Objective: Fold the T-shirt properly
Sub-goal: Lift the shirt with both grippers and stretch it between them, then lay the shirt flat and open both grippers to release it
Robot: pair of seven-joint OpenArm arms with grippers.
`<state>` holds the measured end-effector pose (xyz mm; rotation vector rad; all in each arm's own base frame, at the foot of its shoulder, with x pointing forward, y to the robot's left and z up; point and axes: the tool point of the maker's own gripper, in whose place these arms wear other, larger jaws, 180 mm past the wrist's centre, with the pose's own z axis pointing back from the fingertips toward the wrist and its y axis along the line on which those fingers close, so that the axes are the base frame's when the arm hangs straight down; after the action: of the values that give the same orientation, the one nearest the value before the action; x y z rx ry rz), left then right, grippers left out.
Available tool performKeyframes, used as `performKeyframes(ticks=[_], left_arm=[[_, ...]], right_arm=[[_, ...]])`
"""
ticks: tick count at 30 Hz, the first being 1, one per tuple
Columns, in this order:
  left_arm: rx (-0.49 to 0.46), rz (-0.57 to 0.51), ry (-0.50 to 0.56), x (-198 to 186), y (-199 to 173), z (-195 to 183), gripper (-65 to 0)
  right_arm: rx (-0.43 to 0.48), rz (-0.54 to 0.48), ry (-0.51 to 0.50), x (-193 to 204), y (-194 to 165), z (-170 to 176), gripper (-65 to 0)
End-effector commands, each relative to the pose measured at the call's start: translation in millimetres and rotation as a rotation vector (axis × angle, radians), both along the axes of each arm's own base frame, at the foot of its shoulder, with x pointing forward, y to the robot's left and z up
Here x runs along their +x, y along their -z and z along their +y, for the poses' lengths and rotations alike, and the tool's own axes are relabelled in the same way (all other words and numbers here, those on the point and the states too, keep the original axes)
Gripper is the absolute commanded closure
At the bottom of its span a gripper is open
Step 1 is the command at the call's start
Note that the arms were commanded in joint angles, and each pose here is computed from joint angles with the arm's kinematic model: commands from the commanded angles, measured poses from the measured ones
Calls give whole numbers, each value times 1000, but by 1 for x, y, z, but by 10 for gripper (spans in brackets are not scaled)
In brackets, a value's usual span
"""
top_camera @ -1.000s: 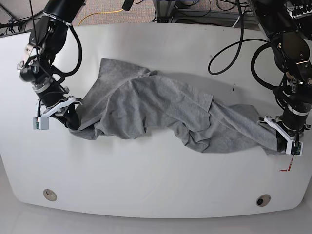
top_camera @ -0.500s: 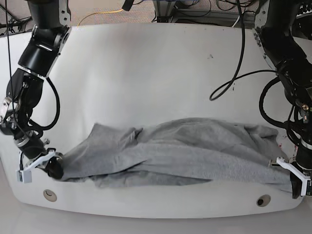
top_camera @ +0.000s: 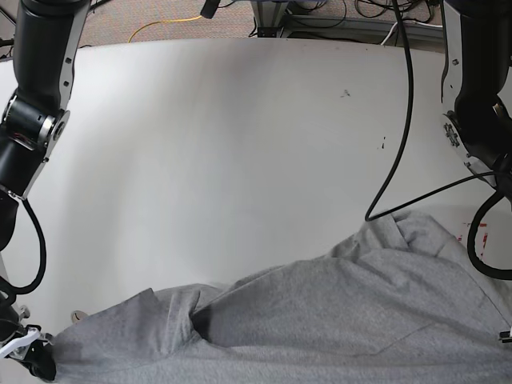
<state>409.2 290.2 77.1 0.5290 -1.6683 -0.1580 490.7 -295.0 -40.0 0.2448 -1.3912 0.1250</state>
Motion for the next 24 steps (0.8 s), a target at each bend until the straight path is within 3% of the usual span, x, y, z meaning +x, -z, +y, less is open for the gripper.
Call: performKeyframes(ticks=[1, 5, 15, 24], left_arm=[[8, -38, -15, -5, -13, 4, 0], [33, 31, 6, 2, 12, -7, 0], [25, 313, 40, 3, 134, -18, 0], [-25, 620, 78, -40, 265, -29, 0]], right_arm=[[-19, -47, 19, -5, -27, -10, 0], [-8, 17, 31, -9, 1, -17, 0], [137, 208, 17, -45, 109, -23, 0], [259, 409, -13, -104, 202, -20, 0]])
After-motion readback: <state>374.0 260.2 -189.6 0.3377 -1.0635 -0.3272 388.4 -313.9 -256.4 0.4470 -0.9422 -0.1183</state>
